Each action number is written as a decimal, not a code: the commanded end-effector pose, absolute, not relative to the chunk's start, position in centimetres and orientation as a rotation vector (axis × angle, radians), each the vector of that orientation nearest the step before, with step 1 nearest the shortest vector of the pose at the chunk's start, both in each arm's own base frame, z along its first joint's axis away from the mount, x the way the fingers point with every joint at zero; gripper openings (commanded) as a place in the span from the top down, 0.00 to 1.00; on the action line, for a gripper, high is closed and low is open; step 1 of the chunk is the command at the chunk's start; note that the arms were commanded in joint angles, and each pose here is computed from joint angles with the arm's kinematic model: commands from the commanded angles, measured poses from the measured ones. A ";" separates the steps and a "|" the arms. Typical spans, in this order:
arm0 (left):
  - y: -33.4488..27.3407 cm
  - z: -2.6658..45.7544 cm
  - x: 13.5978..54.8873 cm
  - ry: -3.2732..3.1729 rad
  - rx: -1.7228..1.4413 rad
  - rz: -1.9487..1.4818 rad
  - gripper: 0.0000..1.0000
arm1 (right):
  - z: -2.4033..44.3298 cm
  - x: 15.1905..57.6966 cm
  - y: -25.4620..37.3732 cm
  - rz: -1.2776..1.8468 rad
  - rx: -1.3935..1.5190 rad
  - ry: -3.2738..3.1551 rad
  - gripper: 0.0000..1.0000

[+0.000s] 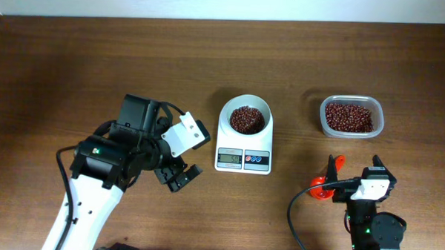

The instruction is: Scoop and weigh 50g on scale

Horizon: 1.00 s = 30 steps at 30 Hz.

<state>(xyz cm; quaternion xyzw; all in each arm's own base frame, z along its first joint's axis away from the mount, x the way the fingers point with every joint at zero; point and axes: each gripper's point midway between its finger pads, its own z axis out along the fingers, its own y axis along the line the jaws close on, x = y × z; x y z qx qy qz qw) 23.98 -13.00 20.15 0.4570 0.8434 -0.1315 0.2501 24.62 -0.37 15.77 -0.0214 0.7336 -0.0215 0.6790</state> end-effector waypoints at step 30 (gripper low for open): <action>-13.2 21.5 23.6 2.234 1.258 -0.354 0.01 | 15.6 24.6 -1.0 -0.061 -0.007 1.650 0.01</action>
